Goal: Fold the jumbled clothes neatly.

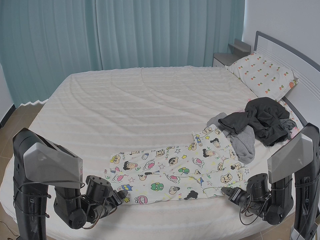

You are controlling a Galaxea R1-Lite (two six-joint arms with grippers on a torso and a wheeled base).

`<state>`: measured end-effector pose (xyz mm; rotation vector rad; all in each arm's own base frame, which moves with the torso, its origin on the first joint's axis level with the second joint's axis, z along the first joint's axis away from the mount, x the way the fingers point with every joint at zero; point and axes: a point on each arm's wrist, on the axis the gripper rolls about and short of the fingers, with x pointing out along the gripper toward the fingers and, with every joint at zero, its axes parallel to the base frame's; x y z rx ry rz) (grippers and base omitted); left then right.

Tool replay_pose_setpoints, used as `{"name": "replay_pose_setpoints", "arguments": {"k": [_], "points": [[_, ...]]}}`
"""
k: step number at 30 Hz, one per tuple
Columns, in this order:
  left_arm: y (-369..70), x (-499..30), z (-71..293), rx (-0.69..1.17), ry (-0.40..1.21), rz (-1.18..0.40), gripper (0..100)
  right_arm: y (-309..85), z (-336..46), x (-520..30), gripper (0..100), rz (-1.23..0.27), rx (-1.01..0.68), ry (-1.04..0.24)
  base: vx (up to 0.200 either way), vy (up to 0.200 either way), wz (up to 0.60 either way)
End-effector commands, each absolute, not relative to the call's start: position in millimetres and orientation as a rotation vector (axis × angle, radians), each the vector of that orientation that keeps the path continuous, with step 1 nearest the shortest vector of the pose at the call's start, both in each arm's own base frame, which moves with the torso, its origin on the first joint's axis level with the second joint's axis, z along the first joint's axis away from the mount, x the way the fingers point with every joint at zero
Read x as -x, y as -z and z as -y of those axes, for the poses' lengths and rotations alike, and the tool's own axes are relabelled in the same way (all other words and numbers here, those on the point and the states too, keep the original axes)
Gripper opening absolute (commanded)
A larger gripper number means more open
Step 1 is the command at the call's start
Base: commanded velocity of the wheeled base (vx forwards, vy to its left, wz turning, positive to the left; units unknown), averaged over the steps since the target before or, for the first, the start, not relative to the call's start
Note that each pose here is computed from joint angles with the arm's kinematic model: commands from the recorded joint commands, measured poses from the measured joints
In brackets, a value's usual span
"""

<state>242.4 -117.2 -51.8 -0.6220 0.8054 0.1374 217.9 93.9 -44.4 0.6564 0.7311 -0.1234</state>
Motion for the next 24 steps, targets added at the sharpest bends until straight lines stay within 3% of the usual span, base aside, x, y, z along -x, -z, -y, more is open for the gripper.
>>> {"name": "replay_pose_setpoints", "arguments": {"k": [1,7,8,24], "points": [[65.1,-252.9,118.3,0.604,-0.191,-0.776,100,40.4,-94.9,-219.1,100,-0.709,-0.668,0.11,0.0,0.0,0.0],[68.5,-255.9,118.7,0.592,-0.213,-0.765,100,38.5,-94.4,-217.9,100,-0.709,-0.669,0.108,0.0,0.0,0.0],[68.5,-255.9,118.7,0.592,-0.213,-0.765,0,38.5,-94.4,-217.9,100,-0.709,-0.669,0.108,0.0,0.0,0.0],[67.4,-254.1,118.0,0.582,-0.244,-0.725,0,59.0,-92.9,-234.8,100,-0.678,-0.731,0.209,0.0,0.0,0.0]]}}
